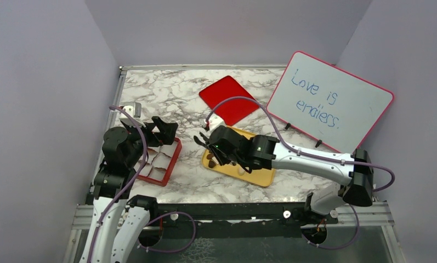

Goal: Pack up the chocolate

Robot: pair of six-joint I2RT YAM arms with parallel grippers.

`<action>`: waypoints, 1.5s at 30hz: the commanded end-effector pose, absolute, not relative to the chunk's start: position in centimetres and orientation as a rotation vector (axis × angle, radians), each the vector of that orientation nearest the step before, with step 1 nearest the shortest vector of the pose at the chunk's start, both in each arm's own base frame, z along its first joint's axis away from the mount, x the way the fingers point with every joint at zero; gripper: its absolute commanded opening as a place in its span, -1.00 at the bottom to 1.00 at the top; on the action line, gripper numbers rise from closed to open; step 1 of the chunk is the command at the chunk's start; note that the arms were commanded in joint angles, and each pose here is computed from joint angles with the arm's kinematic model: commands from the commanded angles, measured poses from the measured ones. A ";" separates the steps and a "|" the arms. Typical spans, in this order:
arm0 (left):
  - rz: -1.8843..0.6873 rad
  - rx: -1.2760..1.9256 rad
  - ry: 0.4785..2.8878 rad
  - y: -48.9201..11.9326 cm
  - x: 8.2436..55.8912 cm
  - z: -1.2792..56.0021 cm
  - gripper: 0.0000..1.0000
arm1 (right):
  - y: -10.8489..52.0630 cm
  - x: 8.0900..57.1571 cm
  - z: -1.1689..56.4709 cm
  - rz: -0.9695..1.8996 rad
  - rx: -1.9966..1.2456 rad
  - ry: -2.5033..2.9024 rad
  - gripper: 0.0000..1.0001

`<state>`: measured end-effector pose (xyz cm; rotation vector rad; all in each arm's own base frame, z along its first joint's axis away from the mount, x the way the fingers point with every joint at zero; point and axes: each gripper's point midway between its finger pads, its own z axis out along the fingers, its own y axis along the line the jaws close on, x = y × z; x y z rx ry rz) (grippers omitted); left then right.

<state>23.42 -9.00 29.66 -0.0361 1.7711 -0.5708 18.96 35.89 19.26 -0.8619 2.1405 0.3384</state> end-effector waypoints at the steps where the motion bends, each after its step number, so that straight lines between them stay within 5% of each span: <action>1: -0.523 0.007 1.753 -8.8 24.6 29.1 0.98 | 31.2 18.4 19.1 0.241 -0.739 2.207 -0.26; 18: -0.445 0.019 1.871 -8.3 26.4 24.4 0.98 | 19.3 16.4 14.7 0.072 -0.456 2.466 -0.25; 45: -0.433 0.015 1.845 -8.0 25.9 24.9 0.98 | 20.7 18.0 13.1 0.074 -0.477 2.511 -0.20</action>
